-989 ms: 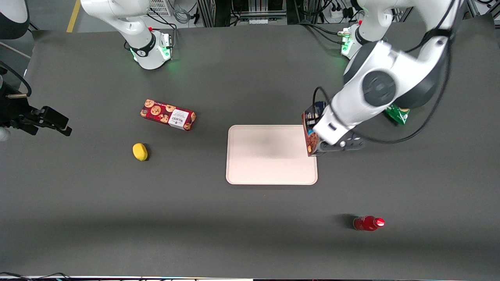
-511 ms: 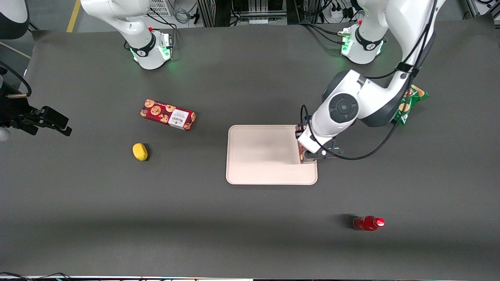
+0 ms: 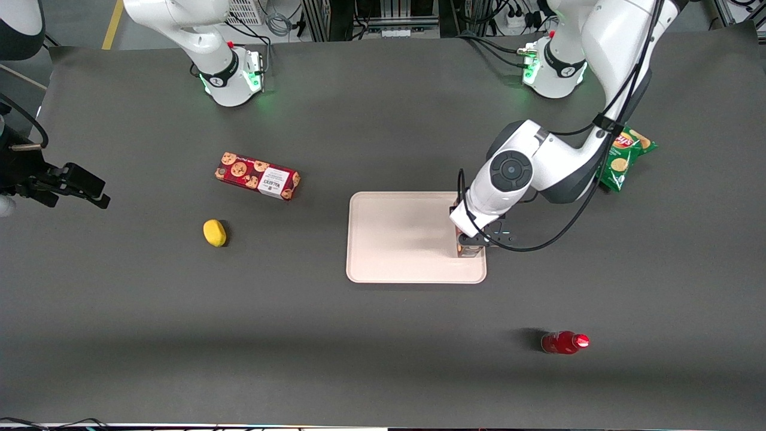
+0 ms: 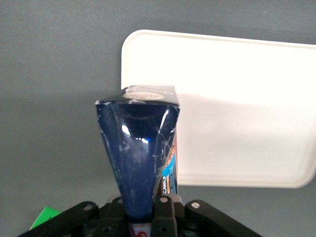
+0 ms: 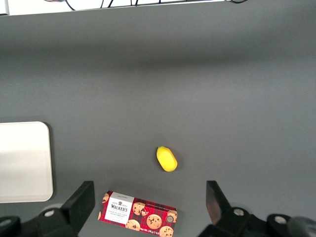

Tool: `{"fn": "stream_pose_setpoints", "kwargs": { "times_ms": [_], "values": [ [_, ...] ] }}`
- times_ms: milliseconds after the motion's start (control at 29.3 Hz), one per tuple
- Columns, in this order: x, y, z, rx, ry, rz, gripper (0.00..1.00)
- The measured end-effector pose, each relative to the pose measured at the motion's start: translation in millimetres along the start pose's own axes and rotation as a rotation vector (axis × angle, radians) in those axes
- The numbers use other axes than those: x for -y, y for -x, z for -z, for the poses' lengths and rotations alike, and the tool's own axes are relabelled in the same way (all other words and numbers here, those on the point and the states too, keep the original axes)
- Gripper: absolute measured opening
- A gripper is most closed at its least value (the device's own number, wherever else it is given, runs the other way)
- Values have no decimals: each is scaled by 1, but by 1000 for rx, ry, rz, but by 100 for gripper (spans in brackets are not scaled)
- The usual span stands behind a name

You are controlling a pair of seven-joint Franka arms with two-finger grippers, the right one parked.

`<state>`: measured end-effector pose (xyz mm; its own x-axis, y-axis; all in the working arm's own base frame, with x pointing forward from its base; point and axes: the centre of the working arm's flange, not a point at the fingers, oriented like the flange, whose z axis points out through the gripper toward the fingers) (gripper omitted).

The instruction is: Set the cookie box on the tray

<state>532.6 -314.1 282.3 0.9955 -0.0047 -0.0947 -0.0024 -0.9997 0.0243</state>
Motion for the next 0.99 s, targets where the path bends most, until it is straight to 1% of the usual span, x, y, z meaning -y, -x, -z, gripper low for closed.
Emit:
{"fn": "stream_pose_setpoints", "kwargs": {
  "times_ms": [136, 273, 307, 409, 477, 511, 682, 716, 784, 886, 920, 989],
  "values": [
    [1, -1, -10, -6, -19, -8, 10],
    [1, -2, -17, -11, -28, -14, 10],
    [1, -3, -18, -12, -26, -15, 11],
    [0, -3, -20, -16, -21, -18, 23],
    [0, -4, -22, -21, -27, -25, 33],
    [0, -4, -22, -24, -32, -30, 43],
    [0, -8, -18, -39, -36, -36, 67],
    [0, -9, -15, -43, -36, -35, 70],
    [1, -13, -7, -49, -39, -30, 79],
    [3, -22, 17, -55, -61, -15, 93],
    [5, -26, 30, -57, -74, -6, 98],
    [9, -31, 59, -59, -101, 12, 100]
  ]
}}
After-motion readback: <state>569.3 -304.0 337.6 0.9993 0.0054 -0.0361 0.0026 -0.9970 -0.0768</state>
